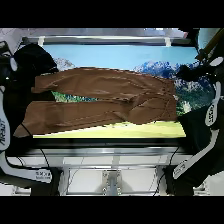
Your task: Fold the clothes and pants, and hang the long-sleeved shirts on hangers.
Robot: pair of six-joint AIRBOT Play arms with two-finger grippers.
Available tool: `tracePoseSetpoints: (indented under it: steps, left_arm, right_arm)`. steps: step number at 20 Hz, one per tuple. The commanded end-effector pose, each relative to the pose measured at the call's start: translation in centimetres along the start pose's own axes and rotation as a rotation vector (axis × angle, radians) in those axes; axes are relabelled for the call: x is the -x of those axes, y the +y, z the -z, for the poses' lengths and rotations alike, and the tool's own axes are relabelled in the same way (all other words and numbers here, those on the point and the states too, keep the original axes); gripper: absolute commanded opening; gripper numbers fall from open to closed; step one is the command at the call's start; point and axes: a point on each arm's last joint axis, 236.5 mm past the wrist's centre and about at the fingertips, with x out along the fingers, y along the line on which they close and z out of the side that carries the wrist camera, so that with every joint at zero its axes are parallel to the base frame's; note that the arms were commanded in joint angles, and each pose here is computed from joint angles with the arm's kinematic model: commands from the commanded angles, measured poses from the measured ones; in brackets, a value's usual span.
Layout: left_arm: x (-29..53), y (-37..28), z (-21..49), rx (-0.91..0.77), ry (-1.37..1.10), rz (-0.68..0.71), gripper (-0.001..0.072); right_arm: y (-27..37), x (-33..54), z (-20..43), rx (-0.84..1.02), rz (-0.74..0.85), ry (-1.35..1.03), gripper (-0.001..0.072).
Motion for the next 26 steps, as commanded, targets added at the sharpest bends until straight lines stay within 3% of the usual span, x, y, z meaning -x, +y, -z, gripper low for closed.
tracePoseSetpoints:
  steps: [1, 3, 4, 5, 9, 13, 15, 18, 22, 26]
  left_arm:
    - [6.6, 6.8, -1.0, 0.043, -0.017, -0.133, 0.0531]
    - [8.7, 12.3, 4.4, 0.097, 0.142, -0.239, 0.0504]
    - [9.5, 14.7, 7.8, 0.127, 0.215, -0.282, 0.0431]
    - [10.2, 16.4, 10.8, 0.159, 0.26, -0.304, 0.0402]
    - [12.0, 19.4, 20.1, 0.353, 0.295, -0.285, 0.0401]
    - [10.1, 18.1, 24.2, 0.626, 0.337, -0.119, 0.0408]
    - [8.8, 16.6, 25.0, 0.681, 0.39, -0.002, 0.0528]
    - [7.4, 14.9, 25.6, 0.673, 0.447, 0.114, 0.0478]
    - [6.3, 10.4, 27.1, 0.712, 0.529, 0.314, 0.0479]
    - [6.2, 9.5, 30.0, 0.725, 0.591, 0.316, 0.0482]
  right_arm:
    - [-2.7, 5.9, 4.3, 0.017, 0.038, 0.16, 0.0324]
    - [-4.0, 9.1, 7.5, -0.022, 0.023, 0.233, 0.0313]
    - [-4.3, 10.3, 8.7, -0.039, 0.019, 0.234, 0.0313]
    - [-4.6, 11.4, 9.9, -0.049, 0.022, 0.214, 0.0313]
    - [-4.0, 14.1, 15.0, -0.101, 0.008, 0.043, 0.0314]
    - [-2.8, 14.4, 18.0, -0.159, 0.007, -0.086, 0.0316]
    - [-1.1, 14.8, 17.5, -0.15, -0.035, -0.109, 0.0316]
    - [1.3, 15.4, 15.9, -0.178, -0.144, -0.168, 0.0316]
    - [2.6, 15.7, 15.7, -0.187, -0.199, -0.17, 0.0316]
    - [3.3, 15.6, 16.6, -0.182, -0.223, -0.13, 0.0315]
